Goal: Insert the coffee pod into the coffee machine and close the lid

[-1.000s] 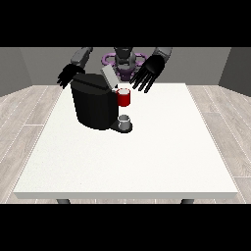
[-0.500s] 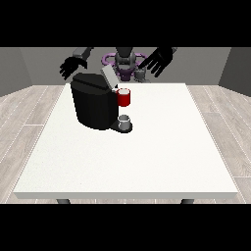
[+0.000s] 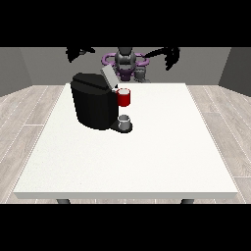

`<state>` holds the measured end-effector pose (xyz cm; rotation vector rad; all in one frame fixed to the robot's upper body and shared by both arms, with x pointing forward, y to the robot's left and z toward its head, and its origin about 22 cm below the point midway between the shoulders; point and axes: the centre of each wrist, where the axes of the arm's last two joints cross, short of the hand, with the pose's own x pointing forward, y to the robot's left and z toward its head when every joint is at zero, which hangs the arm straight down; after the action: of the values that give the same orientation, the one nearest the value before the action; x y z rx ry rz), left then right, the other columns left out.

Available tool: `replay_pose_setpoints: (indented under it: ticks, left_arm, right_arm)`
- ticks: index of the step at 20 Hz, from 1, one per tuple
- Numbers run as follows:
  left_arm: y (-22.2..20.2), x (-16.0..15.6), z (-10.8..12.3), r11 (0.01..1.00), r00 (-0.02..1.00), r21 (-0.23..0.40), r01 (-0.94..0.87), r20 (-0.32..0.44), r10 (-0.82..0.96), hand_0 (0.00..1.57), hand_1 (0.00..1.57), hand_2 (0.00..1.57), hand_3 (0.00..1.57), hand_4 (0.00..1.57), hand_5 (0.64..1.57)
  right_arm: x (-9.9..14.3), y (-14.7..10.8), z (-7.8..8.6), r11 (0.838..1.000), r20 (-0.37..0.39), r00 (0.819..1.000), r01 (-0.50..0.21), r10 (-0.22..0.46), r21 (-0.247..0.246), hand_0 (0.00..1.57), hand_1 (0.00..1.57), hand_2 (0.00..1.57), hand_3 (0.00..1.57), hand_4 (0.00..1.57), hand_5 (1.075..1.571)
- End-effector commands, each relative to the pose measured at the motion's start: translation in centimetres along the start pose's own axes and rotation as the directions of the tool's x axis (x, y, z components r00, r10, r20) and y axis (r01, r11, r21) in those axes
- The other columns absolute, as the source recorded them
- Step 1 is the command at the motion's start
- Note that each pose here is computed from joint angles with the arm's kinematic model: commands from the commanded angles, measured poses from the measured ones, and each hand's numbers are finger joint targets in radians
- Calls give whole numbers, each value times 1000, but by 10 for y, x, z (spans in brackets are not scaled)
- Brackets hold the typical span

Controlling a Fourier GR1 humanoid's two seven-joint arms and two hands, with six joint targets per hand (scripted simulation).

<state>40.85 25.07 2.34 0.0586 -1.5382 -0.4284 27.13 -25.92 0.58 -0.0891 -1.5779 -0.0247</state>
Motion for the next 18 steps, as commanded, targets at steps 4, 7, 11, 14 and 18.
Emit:
replay_pose_setpoints:
  ticks: [4,7,11,14,18]
  left_arm:
    - [-21,-24,17,986,986,30,-166,-8,166,0,0,0,0,0,1571]
    - [-25,-43,33,980,980,17,-197,-18,197,0,0,0,0,0,1571]
    - [-58,-44,37,960,962,-73,-272,3,273,0,0,0,0,57,1571]
    - [-37,-22,31,949,952,-76,-305,-4,306,0,0,0,0,27,1571]
    - [-40,-43,59,959,957,0,-283,67,282,0,0,0,0,88,1571]
  right_arm:
    - [34,-7,-18,998,52,999,-16,12,67,0,0,0,0,0,1571]
    - [47,-2,-22,990,70,997,-45,36,134,0,0,0,0,0,1571]
    - [33,-14,-31,991,62,993,-107,102,85,0,0,0,0,137,1571]
    - [28,-5,-32,988,75,991,-121,114,93,0,0,0,0,215,1571]
    - [51,2,-45,983,119,988,-118,102,143,0,0,0,0,123,1571]
